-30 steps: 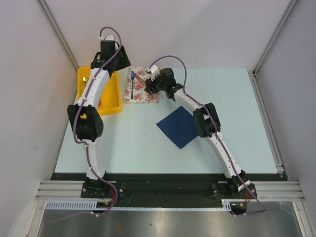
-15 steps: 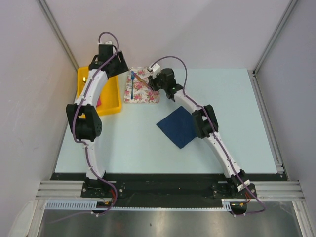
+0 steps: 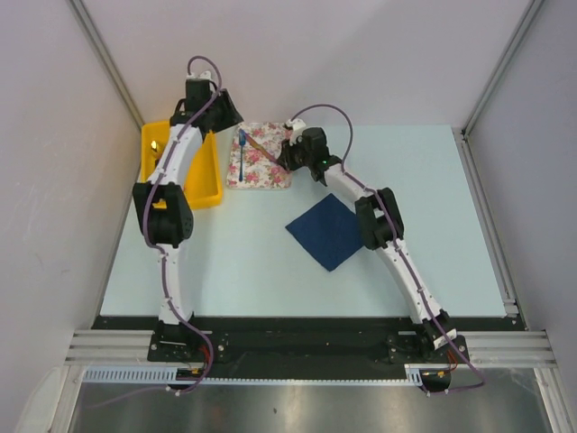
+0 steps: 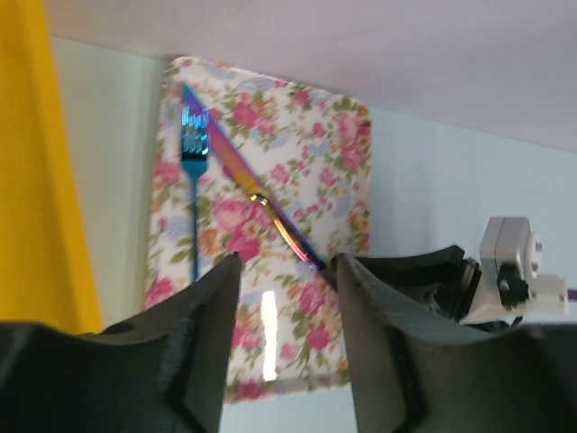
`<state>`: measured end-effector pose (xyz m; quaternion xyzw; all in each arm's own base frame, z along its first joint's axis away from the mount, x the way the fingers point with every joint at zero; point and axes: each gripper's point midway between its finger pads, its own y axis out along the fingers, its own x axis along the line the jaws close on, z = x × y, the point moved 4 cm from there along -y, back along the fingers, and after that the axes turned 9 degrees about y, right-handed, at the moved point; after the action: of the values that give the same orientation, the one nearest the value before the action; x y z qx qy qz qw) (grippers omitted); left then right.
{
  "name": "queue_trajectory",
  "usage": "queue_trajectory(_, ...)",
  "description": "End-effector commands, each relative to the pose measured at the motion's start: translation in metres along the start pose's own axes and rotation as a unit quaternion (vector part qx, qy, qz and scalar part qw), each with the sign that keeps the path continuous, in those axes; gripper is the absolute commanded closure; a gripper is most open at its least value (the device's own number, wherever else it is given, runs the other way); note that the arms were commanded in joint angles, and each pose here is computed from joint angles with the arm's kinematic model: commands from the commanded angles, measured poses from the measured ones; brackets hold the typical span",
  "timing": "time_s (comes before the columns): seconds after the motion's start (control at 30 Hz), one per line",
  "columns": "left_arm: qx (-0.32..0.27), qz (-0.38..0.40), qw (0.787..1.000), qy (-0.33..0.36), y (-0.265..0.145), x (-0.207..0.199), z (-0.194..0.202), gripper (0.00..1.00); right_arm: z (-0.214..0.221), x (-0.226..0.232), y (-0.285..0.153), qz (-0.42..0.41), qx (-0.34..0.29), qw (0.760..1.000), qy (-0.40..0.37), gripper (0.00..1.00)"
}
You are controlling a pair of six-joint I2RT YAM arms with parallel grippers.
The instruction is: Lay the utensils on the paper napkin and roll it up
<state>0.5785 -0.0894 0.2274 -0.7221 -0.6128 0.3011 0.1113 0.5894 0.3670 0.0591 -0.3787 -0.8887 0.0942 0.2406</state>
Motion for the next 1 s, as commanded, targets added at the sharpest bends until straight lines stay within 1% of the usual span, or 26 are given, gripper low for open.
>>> queue_trajectory(0.0, -0.013, 0.100, 0.995, -0.019, 0.044, -0.038, 0.010, 0.56, -0.081, 0.011, -0.037, -0.026, -0.075, 0.997, 0.024, 0.70)
queue_trajectory(0.03, -0.013, 0.125, 0.992, -0.022, 0.049, -0.044, 0.013, 0.58, -0.087, 0.012, -0.042, -0.028, -0.077, 0.996, 0.028, 0.69)
queue_trajectory(0.07, -0.030, 0.147, 0.988, -0.025, 0.055, -0.051, 0.009, 0.60, -0.097, 0.015, -0.048, -0.032, -0.083, 0.996, 0.029, 0.69)
queue_trajectory(0.1, -0.028, 0.154, 0.987, -0.044, 0.067, -0.051, 0.017, 0.61, -0.101, 0.015, -0.053, -0.037, -0.082, 0.995, 0.038, 0.66)
queue_trajectory(0.13, -0.048, 0.170, 0.983, -0.044, 0.072, -0.055, 0.011, 0.62, -0.104, 0.015, -0.057, -0.038, -0.080, 0.995, 0.047, 0.66)
queue_trajectory(0.17, -0.055, 0.170, 0.983, -0.048, 0.077, -0.053, 0.011, 0.61, -0.114, 0.019, -0.065, -0.044, -0.084, 0.994, 0.049, 0.64)
queue_trajectory(0.2, -0.056, 0.169, 0.982, -0.057, 0.087, -0.050, 0.017, 0.61, -0.114, 0.020, -0.068, -0.052, -0.079, 0.994, 0.054, 0.61)
queue_trajectory(0.23, -0.072, 0.173, 0.980, -0.061, 0.091, -0.048, 0.012, 0.60, -0.117, 0.017, -0.073, -0.052, -0.078, 0.993, 0.065, 0.60)
queue_trajectory(0.27, -0.075, 0.174, 0.979, -0.074, 0.095, -0.046, 0.013, 0.60, -0.129, 0.021, -0.082, -0.056, -0.086, 0.992, 0.066, 0.59)
queue_trajectory(0.33, -0.079, 0.160, 0.981, -0.080, 0.109, -0.037, 0.021, 0.60, -0.134, 0.019, -0.091, -0.060, -0.086, 0.991, 0.081, 0.57)
queue_trajectory(0.37, -0.081, 0.156, 0.981, -0.080, 0.112, -0.035, 0.022, 0.60, -0.141, 0.022, -0.096, -0.065, -0.089, 0.991, 0.081, 0.54)
queue_trajectory(0.43, -0.075, 0.139, 0.984, -0.085, 0.124, -0.026, 0.032, 0.60, -0.147, 0.020, -0.104, -0.069, -0.089, 0.989, 0.092, 0.52)
queue_trajectory(0.5, -0.069, 0.118, 0.986, -0.094, 0.131, -0.018, 0.040, 0.62, -0.149, 0.021, -0.111, -0.073, -0.079, 0.989, 0.099, 0.48)
queue_trajectory(0.63, -0.047, 0.107, 0.988, -0.103, 0.145, -0.008, 0.062, 0.66, -0.154, 0.017, -0.122, -0.074, -0.074, 0.989, 0.103, 0.40)
queue_trajectory(0.73, -0.031, 0.100, 0.988, -0.115, 0.147, -0.006, 0.072, 0.67, -0.154, 0.011, -0.128, -0.069, -0.070, 0.989, 0.107, 0.39)
queue_trajectory(0.83, 0.001, 0.098, 0.986, -0.136, 0.143, -0.004, 0.087, 0.69, -0.157, 0.008, -0.132, -0.067, -0.070, 0.989, 0.109, 0.39)
queue_trajectory(0.87, 0.013, 0.099, 0.984, -0.145, 0.139, -0.005, 0.094, 0.72, -0.157, 0.006, -0.133, -0.067, -0.071, 0.989, 0.110, 0.39)
queue_trajectory(0.93, 0.033, 0.102, 0.982, -0.154, 0.135, -0.005, 0.104, 0.73, -0.158, 0.004, -0.134, -0.066, -0.073, 0.989, 0.112, 0.39)
queue_trajectory(0.97, 0.044, 0.097, 0.981, -0.159, 0.135, -0.004, 0.110, 0.77, -0.158, 0.003, -0.134, -0.064, -0.073, 0.989, 0.113, 0.39)
